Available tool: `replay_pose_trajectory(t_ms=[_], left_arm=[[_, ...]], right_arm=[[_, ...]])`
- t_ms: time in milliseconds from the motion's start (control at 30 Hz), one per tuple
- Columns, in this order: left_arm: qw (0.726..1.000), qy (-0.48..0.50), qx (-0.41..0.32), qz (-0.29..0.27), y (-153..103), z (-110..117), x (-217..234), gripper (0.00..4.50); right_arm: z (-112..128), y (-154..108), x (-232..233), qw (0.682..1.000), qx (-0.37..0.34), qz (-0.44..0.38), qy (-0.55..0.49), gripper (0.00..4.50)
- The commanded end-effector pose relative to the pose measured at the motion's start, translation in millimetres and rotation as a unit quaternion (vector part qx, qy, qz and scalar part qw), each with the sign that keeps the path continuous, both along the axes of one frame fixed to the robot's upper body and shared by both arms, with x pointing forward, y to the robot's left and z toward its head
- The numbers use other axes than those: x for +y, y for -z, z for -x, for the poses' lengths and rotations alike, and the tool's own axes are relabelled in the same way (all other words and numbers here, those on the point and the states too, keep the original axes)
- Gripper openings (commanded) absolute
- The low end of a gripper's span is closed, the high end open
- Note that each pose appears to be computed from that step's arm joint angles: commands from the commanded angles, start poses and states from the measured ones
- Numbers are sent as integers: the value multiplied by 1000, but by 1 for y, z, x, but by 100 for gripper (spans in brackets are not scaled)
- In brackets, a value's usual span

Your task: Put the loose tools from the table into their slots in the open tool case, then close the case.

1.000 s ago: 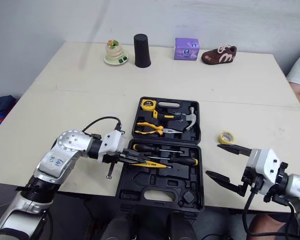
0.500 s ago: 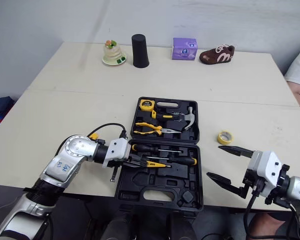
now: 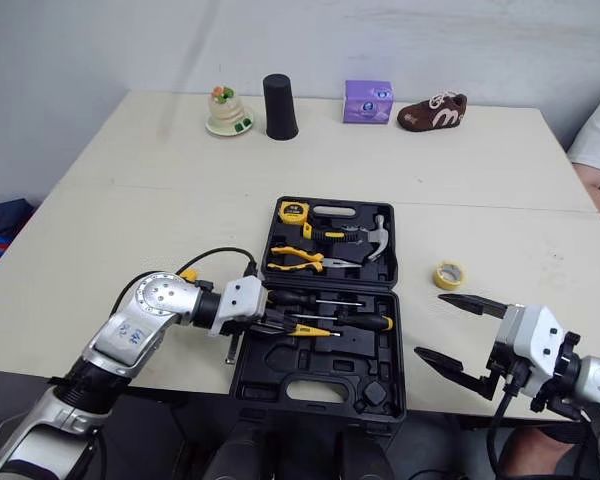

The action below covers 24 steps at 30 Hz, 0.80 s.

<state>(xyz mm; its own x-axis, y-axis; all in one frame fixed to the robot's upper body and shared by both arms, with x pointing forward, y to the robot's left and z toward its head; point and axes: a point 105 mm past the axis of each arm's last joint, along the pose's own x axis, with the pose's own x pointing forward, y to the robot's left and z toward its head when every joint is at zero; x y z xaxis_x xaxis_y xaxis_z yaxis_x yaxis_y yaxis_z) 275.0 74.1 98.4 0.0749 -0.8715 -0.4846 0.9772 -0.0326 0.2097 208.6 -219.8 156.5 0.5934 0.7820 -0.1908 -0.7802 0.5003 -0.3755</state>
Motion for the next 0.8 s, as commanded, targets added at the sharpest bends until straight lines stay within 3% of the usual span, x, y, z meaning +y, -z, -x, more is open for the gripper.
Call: replay_pose_trajectory(t_ms=[33, 267, 367, 500, 567, 600, 633, 800], left_arm=[[993, -26, 78, -83, 49, 12, 19, 4], [991, -44, 73, -102, 68, 9, 34, 4], [993, -53, 105, 13, 32, 1, 17, 4], [997, -29, 36, 64, -7, -11, 19, 4], [990, -34, 17, 138, -41, -14, 25, 4], [985, -33, 6, 169, -55, -15, 28, 63], [983, -32, 8, 183, -64, -12, 35, 72], [967, -174, -34, 183, -72, -24, 107, 252]], right_arm=[[0, -5, -2, 1000, -17, -2, 7, 450], [-3, -3, -6, 1000, -18, -4, 16, 450], [-4, -5, -9, 1000, -21, -3, 20, 450], [0, -6, -20, 999, -20, 7, 32, 450], [4, -9, -39, 998, -21, 19, 58, 450], [7, -11, -47, 997, -22, 23, 70, 450], [10, -12, -58, 996, -21, 28, 86, 450], [31, -19, -121, 978, -46, 83, 183, 450]])
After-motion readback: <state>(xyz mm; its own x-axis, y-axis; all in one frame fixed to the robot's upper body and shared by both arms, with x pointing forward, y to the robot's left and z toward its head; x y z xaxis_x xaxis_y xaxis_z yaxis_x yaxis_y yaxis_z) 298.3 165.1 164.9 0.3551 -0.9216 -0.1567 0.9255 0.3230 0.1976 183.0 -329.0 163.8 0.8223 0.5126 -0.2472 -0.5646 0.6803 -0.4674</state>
